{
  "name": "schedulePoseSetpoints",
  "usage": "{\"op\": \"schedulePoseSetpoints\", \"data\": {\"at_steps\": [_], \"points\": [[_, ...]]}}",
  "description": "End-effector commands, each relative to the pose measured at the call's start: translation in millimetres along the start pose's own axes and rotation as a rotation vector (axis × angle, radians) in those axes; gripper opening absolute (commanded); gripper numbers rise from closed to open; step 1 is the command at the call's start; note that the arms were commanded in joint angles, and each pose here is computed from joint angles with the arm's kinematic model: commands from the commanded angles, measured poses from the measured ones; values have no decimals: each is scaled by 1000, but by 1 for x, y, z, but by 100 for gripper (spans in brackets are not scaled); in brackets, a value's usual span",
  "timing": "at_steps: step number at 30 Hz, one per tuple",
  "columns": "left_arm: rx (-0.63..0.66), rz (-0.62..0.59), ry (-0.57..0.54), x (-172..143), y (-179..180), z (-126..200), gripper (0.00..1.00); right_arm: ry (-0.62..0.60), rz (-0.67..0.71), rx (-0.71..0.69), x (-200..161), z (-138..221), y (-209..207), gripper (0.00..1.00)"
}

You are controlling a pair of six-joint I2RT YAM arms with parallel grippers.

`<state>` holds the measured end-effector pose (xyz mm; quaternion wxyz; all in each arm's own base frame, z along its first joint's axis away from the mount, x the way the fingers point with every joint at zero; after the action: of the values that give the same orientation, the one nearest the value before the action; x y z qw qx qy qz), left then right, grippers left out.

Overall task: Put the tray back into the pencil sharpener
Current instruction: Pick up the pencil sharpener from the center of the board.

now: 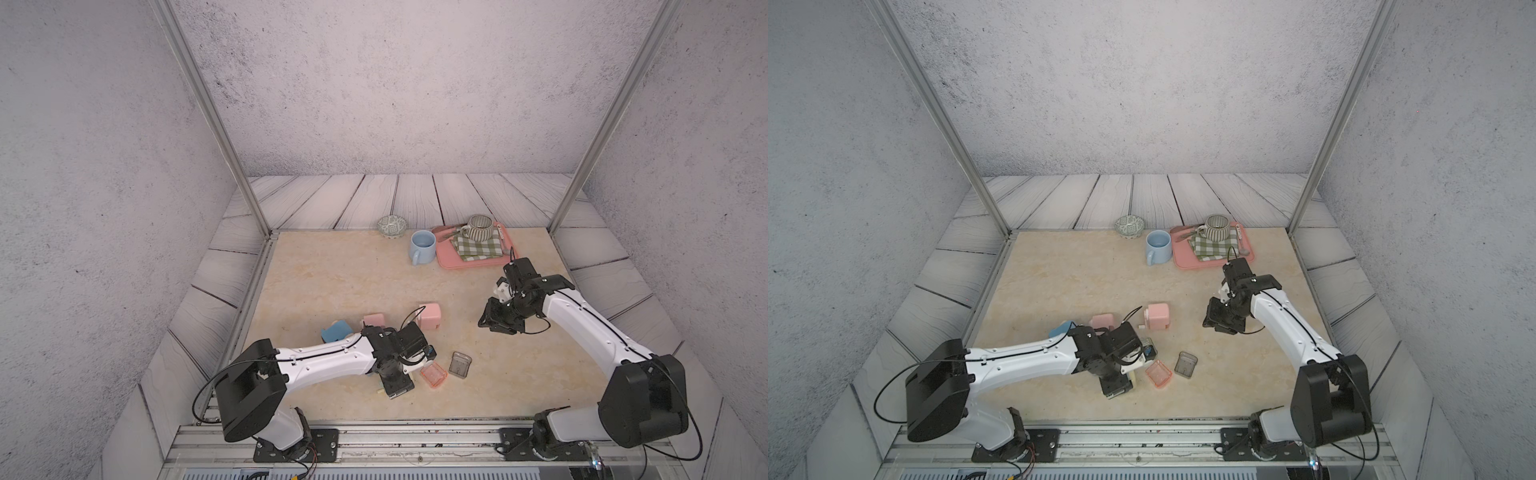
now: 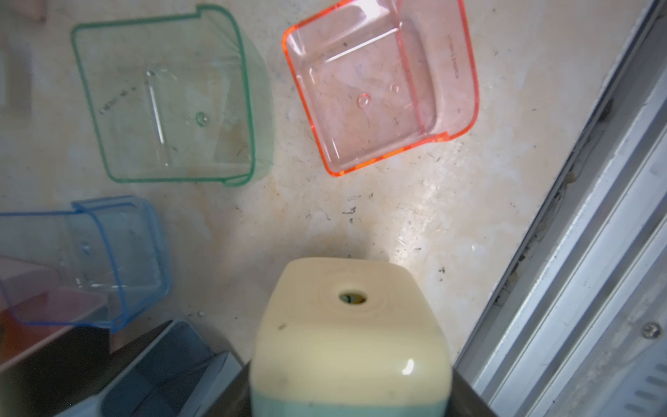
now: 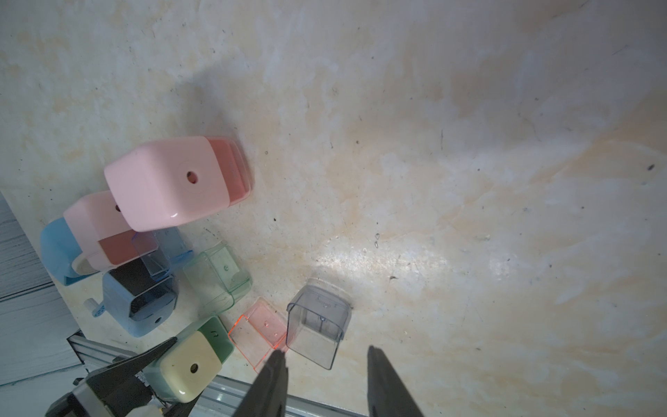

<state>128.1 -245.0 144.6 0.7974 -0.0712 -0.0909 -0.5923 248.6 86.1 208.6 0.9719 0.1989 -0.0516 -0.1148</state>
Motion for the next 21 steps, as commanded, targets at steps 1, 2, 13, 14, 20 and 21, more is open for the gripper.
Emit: {"op": "schedulePoseSetpoints", "data": {"at_steps": [1,2,13,14,20,21], "points": [[5,-6,10,-5,-2,6,61,-1,-10,3,-5,4,-2,40],[2,-6,8,-5,-2,6,60,1,-13,0,-5,4,-2,40],[-19,-14,14,-4,-4,5,70,-4,-18,-1,-5,4,-2,40],[-15,-14,11,-5,-4,5,69,-6,-18,-1,-5,5,-2,40],[-13,-18,7,-6,-4,6,57,0,-19,-2,-6,4,-3,40],[-12,-17,6,-6,-4,7,54,3,-19,-2,-6,4,-3,40]]}}
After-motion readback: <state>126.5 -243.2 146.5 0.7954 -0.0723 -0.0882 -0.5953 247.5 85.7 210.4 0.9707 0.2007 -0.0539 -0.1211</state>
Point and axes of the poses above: each gripper's point midway between its finger pads, its own z axis back along the fingers, its own y axis along the line the jaws close on, x = y × z, the point moved 9 cm from there along z, back along the fingers, and after that the axes turned 3 degrees about -z, right-handed, at the moved point
